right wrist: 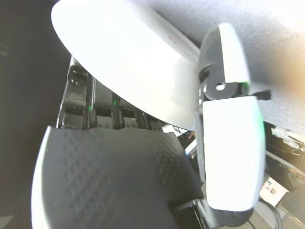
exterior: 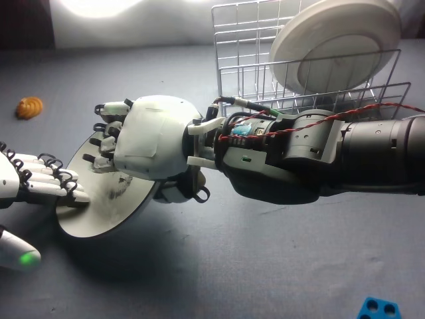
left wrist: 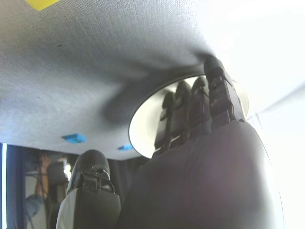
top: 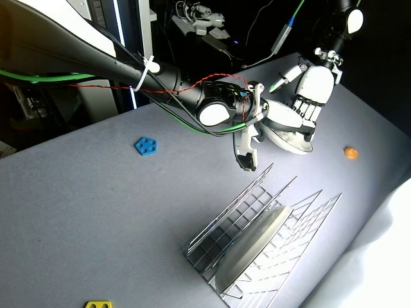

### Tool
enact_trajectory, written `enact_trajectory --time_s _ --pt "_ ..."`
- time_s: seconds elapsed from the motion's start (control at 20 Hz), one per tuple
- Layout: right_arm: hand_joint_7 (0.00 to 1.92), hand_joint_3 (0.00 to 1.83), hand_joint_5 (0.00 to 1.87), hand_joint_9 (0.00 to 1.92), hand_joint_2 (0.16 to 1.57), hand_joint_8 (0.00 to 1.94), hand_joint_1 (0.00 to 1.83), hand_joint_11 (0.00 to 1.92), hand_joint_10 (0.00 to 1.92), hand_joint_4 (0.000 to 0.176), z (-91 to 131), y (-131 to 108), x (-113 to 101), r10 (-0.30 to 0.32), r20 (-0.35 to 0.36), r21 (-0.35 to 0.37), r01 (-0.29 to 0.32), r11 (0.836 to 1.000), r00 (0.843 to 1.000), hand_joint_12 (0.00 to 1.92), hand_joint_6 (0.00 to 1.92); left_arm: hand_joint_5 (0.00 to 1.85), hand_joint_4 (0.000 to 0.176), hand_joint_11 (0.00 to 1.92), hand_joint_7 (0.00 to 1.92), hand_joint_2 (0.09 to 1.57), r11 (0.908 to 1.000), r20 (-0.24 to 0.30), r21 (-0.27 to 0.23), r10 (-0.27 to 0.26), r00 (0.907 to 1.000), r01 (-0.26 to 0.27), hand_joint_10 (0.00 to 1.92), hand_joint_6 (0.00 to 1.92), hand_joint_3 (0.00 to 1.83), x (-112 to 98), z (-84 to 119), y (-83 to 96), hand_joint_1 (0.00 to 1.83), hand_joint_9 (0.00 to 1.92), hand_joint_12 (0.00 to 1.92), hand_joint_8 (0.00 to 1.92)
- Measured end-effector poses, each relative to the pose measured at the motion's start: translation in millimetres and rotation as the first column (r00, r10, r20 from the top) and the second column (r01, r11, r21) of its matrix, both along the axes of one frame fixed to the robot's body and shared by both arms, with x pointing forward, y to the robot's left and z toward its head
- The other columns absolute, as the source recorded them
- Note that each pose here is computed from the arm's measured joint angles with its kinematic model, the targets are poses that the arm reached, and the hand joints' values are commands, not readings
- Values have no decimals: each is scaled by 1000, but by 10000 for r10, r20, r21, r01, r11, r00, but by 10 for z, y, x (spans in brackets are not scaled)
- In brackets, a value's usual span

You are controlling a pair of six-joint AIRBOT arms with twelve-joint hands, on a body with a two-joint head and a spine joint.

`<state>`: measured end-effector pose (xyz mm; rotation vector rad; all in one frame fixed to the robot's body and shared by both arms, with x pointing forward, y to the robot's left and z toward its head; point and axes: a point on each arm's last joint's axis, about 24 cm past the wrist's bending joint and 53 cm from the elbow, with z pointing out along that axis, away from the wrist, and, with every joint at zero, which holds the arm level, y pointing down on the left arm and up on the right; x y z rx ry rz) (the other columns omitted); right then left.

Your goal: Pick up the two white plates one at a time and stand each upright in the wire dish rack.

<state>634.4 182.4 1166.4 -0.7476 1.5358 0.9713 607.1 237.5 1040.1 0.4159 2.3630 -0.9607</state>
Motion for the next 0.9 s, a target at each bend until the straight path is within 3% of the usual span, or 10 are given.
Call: enact_trajectory --time_s 0.1,0.15,0.2,0.25,0.3,0.35,0.4,0.45,0.55,0.9 --pt "861 2 779 728 1116 132 1142 319 380 0 -4 -4 3 -9 -10 -17 9 10000 10000 1392 179 126 0 0 130 1141 10000 -9 1 -5 10000 5 0 0 0 -3 -3 -1 0 115 237 0" --pt "948 7 836 802 1161 128 1131 434 393 0 4 -6 4 -9 9 20 9 10000 10000 1323 964 140 0 0 135 1145 10000 -45 -12 17 10000 -17 1 7 2 -8 -7 4 0 116 233 3" --pt "979 8 817 832 1185 120 1121 480 395 0 31 -27 17 -32 107 74 31 10000 9999 1313 1171 140 0 0 138 1148 10000 -49 -18 13 10000 -13 2 6 3 -9 -6 4 0 116 231 5" --pt "951 17 827 886 1162 849 1178 554 397 0 46 -51 33 -72 145 114 70 9999 9999 1276 1222 138 0 0 150 1147 10000 -68 -37 6 10000 -6 3 3 2 -13 -5 0 0 125 253 6" --pt "930 4 839 940 1166 1017 1188 602 408 11 61 -76 50 -109 197 141 106 9998 9997 1278 1226 105 0 0 114 1140 10000 -98 -71 -17 10000 17 5 3 0 -21 -2 -7 0 87 156 5" --pt "937 0 862 978 1159 1036 1194 641 417 20 72 -84 51 -109 241 163 105 9998 9997 1274 1192 109 0 0 113 1135 10000 -112 -84 -37 9999 36 4 2 0 -27 -1 -10 0 97 168 2" --pt "1002 10 910 925 1115 919 1337 683 1007 0 87 -95 58 -127 269 219 122 9997 9996 1278 1103 128 0 0 131 1138 10000 -122 -71 -63 9999 62 4 4 0 -33 -5 -10 0 111 202 4" --pt "1006 1 922 941 1109 905 1366 723 1098 0 96 -102 54 -126 270 249 119 9996 9996 1278 1089 112 0 0 126 1141 9999 -128 -83 -72 9999 71 1 0 1 -35 -4 -14 0 107 207 0" --pt "1007 0 907 1038 1132 950 1217 736 662 10 86 -117 16 -86 201 306 80 9995 9998 1275 1133 136 0 0 146 1148 9998 -101 -154 -126 9999 125 4 4 3 -34 15 -37 0 126 254 4" --pt "941 1 878 1021 1156 1046 1196 684 573 23 78 -154 -89 6 -121 561 1 9984 9999 1323 1183 141 0 0 142 1140 9957 1098 -700 -530 9925 609 2 2 0 166 452 -282 0 132 275 2"
